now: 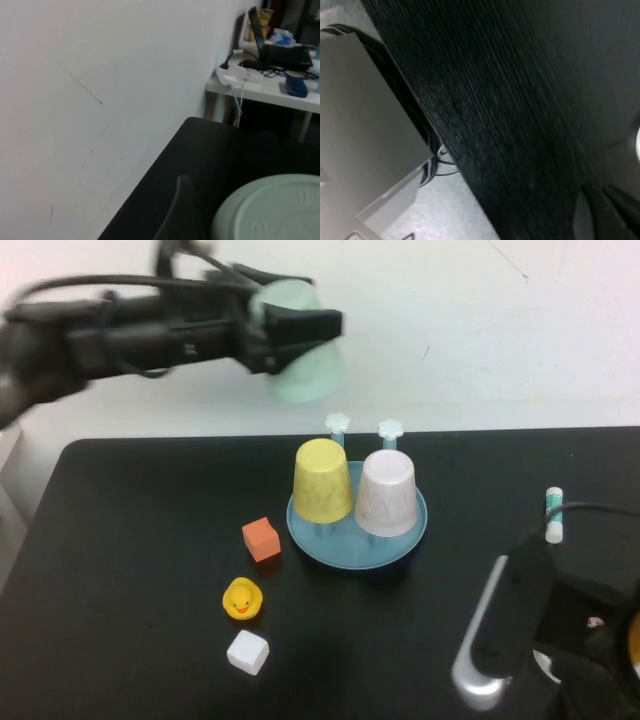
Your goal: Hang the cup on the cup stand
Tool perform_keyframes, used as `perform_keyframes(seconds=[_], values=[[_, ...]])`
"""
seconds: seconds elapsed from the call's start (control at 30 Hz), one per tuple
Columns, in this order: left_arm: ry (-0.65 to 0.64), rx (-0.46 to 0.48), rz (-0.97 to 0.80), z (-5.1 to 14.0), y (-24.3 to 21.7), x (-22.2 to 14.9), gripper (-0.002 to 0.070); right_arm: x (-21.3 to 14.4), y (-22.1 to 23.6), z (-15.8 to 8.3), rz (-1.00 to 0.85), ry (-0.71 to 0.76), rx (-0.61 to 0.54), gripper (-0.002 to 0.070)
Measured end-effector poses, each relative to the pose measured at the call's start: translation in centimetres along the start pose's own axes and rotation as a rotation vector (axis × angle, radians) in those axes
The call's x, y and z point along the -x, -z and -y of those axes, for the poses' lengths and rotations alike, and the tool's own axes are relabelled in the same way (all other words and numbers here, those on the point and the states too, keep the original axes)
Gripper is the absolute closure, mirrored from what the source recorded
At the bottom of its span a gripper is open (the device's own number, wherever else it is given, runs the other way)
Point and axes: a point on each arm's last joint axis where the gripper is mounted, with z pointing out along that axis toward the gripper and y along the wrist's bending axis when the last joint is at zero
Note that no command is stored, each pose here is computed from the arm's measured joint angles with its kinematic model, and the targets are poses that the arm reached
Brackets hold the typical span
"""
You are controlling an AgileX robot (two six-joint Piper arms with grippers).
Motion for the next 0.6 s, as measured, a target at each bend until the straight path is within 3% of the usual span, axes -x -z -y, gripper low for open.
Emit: perform_keyframes(seconds=[0.13, 0.23, 0.37, 0.6], values=[[0.0, -0.046, -0.004, -3.0, -4.0, -2.3, 0.0124, -0.9, 0.9, 0.0, 0.013, -0.069, -0.004, 0.0671], [-0.061, -0.055, -0.061, -3.9, -6.4, -2.8, 0.0124, -1.5, 1.8, 0.0, 0.043, -0.105, -0.014, 0.0671], [-0.149, -0.027, -0.148, -4.5, -8.0, -3.0, 0.0124, -2.4, 3.0, 0.1, 0.081, -0.128, -0.036, 0.0671], [-0.195, 0.088, -0.21, -5.9, -8.7, -4.7, 0.0124, -3.1, 4.0, 0.3, 0.101, -0.13, -0.056, 0.0671]])
